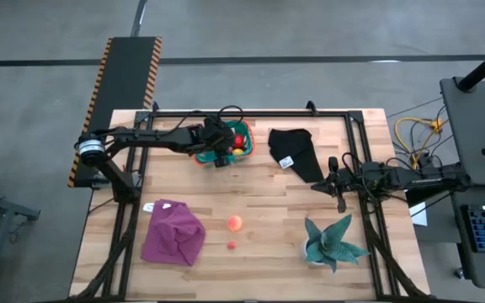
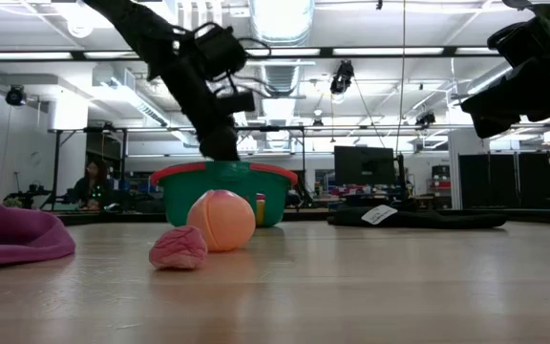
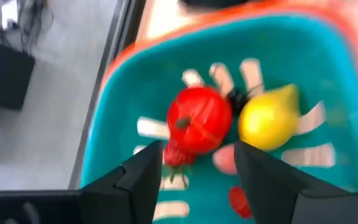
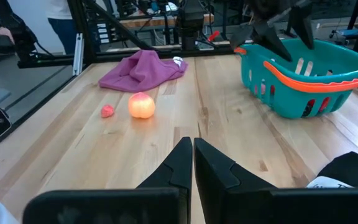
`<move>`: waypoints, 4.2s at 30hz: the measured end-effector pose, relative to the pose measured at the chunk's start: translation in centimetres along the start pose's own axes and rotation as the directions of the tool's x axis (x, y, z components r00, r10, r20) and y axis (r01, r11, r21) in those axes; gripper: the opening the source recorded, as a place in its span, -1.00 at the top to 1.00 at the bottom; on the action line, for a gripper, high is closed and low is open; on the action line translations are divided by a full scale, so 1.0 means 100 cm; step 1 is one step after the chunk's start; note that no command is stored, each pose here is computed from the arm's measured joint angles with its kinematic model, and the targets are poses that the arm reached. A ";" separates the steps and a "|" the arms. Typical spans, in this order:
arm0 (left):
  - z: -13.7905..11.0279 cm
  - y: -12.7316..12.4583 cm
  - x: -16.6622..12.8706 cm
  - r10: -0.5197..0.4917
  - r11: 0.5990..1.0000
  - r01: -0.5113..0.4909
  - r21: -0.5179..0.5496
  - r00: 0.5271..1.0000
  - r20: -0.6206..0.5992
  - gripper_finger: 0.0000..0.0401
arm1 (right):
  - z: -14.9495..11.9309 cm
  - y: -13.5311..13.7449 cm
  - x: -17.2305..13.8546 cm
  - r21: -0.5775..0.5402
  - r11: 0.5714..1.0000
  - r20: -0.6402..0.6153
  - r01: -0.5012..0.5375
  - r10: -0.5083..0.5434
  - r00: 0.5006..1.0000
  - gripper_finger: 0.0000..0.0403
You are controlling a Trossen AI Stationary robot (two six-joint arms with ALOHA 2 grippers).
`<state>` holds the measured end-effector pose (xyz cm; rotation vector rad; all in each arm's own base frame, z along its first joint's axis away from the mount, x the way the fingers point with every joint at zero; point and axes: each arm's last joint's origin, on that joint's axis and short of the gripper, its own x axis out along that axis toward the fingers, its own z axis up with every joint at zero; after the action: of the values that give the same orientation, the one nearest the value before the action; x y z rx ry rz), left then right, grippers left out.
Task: Pick and placing Produce into tupperware
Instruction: Put the big pink peach into the basket
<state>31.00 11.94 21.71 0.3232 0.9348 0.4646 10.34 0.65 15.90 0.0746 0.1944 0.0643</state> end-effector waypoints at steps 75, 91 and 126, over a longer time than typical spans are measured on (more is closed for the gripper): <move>0.091 -0.194 -0.092 -0.443 0.552 -0.053 -0.832 0.826 -0.347 -0.67 | -0.005 0.000 0.004 0.016 1.000 -0.062 0.004 -0.003 0.998 0.96; 0.081 -0.223 -0.085 -0.461 0.512 -0.134 -0.849 0.790 -0.403 -0.67 | -0.006 0.000 0.005 0.027 1.000 -0.079 0.005 -0.003 0.997 0.96; 0.064 -0.242 -0.035 -0.412 0.606 -0.162 -0.778 0.773 -0.482 -0.67 | -0.008 0.000 0.007 0.038 0.999 -0.109 0.001 0.003 0.994 0.96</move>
<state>40.32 -11.01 16.56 -0.7979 1.2858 0.8288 10.89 0.71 14.96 0.1093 0.3053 0.0655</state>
